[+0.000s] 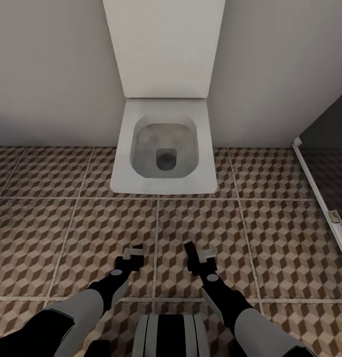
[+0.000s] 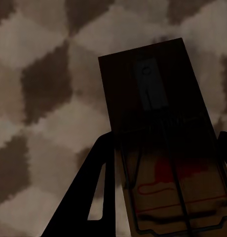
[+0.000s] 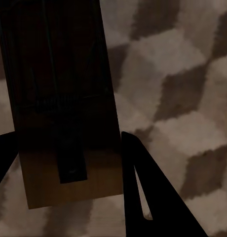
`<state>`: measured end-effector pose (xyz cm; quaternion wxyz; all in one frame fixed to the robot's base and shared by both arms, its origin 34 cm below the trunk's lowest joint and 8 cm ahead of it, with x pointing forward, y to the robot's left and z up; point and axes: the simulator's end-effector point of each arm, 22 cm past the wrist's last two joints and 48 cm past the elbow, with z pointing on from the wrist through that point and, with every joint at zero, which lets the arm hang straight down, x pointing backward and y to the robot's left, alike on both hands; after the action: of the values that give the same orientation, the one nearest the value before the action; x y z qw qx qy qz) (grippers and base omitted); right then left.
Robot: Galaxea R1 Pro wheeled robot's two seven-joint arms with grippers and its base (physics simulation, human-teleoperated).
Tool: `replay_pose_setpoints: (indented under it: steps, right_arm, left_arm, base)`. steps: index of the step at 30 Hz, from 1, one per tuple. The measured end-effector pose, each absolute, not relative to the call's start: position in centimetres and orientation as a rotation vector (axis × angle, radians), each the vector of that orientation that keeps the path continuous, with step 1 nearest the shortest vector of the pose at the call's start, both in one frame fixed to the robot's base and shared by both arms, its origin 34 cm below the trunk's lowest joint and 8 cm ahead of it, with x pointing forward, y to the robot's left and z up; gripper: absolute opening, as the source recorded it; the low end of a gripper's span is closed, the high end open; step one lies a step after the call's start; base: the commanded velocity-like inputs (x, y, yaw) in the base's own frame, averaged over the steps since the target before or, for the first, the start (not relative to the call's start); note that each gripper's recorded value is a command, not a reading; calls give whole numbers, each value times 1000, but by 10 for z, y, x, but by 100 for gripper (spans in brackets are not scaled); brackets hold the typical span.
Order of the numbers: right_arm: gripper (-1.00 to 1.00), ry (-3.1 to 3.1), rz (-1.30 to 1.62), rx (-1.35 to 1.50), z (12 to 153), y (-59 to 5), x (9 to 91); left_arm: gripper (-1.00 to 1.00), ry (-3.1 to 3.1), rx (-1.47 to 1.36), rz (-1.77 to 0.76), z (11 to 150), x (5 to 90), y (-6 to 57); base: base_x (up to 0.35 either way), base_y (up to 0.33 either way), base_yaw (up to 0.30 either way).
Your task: Take the four mousetraps from the cabinet in the bathroom and place them on the bathroom floor. Make sure all four end up on the same floor surface, and ensure that at least two of them are either under or directly next to the same bathroom sink.
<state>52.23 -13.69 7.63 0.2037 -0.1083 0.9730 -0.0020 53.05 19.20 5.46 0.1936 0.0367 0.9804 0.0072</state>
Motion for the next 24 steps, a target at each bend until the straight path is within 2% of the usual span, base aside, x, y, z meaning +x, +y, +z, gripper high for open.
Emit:
replay_pose_setpoints:
  steps: [24]
  right_arm:
    - [-100, 2658, 9, -302, 75, -133, 529]
  left_arm:
    - [-100, 2759, 102, 17, 46, 521, 191]
  base:
    - [0, 0, 0]
